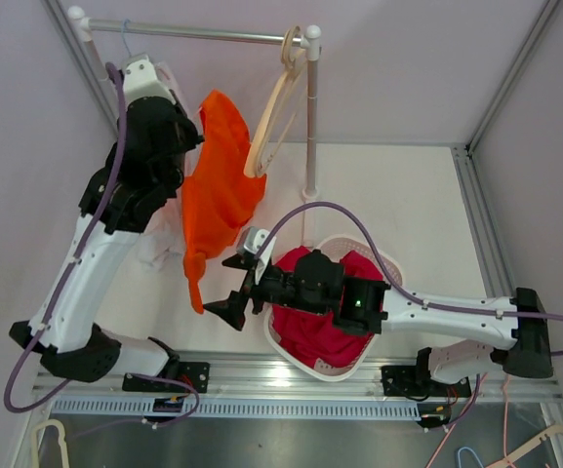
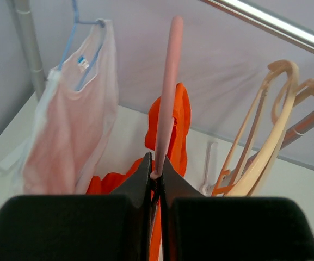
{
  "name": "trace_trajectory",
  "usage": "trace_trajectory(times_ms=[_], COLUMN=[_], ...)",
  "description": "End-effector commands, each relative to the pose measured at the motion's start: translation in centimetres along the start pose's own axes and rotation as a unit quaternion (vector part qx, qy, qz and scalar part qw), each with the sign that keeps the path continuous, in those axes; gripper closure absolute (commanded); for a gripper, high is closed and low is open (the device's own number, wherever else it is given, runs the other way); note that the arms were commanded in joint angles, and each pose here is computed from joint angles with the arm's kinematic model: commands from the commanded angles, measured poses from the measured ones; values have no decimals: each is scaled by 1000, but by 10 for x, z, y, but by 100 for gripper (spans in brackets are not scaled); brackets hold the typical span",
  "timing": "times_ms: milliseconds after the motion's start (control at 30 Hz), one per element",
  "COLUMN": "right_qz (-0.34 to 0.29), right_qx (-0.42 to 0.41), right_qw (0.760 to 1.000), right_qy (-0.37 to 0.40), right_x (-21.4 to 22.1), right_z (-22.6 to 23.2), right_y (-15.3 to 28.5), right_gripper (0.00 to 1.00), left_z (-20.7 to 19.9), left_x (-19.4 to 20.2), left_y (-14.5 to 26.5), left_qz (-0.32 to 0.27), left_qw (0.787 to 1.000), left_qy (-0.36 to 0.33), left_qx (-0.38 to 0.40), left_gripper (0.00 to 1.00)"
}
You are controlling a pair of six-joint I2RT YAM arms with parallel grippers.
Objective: Remove the t-shirt from the hanger
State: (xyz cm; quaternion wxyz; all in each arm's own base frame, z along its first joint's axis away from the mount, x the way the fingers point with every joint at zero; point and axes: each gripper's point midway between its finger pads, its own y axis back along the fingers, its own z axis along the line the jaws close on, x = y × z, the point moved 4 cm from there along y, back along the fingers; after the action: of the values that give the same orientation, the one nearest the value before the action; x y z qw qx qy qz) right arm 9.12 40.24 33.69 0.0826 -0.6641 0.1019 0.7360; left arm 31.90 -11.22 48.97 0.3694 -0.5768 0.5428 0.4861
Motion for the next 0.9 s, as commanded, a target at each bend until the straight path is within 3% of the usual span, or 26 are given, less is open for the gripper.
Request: trace_trajectory(times_ms=[0,233,500,533,600,633,867], right_qz=[-121,-116,-89,-88,-84,-84,-42], right_qx=[-3,49,34,29,36,39,-9], right_qw=[993,992,995,995,995,995,999], right_qy=[-2,-24,-34,-34,-33,-36,-34], right_x=[-51,-29,-10,-10,-8,-10,1], right_z=[5,-1,22,26,27,28,104], right_y=[-12,-55,-80,-80,-80,-78,-36], right_gripper=[1,1,2,10,76,97,100], left_z=[28,33,34,35,34,34,20], left_x=[-21,-7,1,0,1,1,-2], left_y=[35,49,53,55,55,56,24], left_qz=[-33,-27,-14,-16,-17,-17,-35], left_qw=[997,996,996,996,996,996,999], left_qy=[68,90,86,85,82,80,29], left_qx=[-33,-2,8,10,17,20,2], left_gripper=[100,99,99,99,99,100,99])
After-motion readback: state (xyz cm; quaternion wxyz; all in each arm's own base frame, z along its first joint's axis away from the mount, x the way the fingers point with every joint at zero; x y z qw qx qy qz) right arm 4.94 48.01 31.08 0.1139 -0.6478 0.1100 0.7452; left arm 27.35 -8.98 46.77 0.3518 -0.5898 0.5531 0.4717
